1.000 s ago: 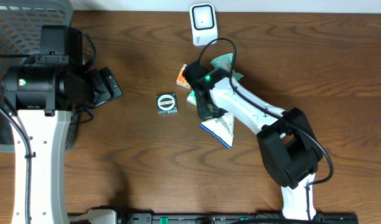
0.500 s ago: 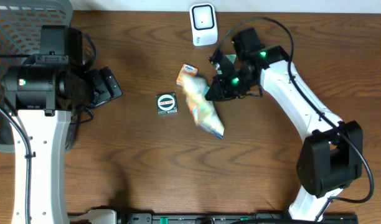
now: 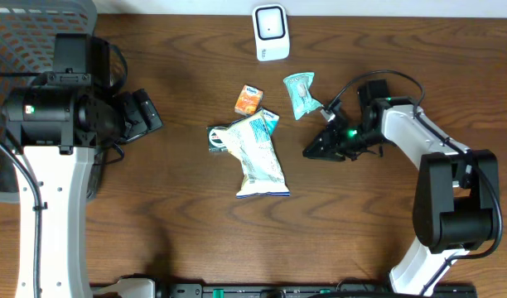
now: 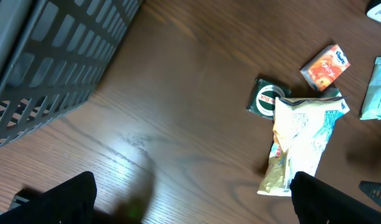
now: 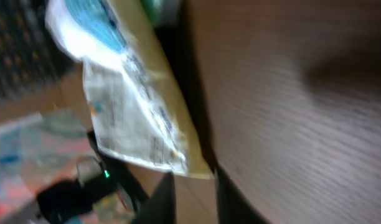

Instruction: Scan the item barcode

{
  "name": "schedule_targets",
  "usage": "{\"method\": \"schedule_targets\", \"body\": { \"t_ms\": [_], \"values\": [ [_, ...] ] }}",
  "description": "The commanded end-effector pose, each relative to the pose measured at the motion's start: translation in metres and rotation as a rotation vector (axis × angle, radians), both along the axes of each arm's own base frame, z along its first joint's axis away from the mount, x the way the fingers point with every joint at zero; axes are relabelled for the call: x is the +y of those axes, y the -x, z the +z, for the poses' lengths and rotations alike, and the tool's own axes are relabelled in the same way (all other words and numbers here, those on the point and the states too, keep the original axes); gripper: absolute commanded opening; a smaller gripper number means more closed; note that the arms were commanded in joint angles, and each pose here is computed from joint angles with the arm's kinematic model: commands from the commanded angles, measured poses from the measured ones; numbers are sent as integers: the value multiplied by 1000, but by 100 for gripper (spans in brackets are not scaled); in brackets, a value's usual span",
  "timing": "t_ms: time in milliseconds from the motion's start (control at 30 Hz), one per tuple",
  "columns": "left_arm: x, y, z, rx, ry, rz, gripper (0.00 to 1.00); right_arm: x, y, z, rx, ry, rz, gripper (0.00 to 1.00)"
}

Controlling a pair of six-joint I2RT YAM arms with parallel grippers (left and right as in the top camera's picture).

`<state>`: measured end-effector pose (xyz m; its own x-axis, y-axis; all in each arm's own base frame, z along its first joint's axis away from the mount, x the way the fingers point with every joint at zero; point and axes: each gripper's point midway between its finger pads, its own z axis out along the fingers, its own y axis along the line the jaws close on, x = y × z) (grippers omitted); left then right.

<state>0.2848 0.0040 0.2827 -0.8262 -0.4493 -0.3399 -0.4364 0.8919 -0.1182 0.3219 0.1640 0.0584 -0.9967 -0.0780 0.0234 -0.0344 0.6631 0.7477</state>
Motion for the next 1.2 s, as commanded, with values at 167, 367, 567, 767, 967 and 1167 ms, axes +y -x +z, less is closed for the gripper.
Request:
{"method": "schedule_targets", "body": {
  "t_ms": [167,367,567,767,967,1167],
  "values": [
    [3,0,-2,8,-7,12,98,28,-22,1,-189,107,89,84],
    [3,0,-2,8,-7,12,98,62,-23,-18,-297,242,167,98],
    [3,0,-2,8,-7,12,98,82,-18,-42,-275,257,184,94],
    [3,0,-2,8,-7,12,97,108,-2,-62,-193,111,236,65],
    [3,0,-2,8,-7,12,98,115,4,-70,-171,89,255,1],
    [3,0,-2,8,-7,12,98,102,-15,-42,-214,96,193,1]
  ]
}}
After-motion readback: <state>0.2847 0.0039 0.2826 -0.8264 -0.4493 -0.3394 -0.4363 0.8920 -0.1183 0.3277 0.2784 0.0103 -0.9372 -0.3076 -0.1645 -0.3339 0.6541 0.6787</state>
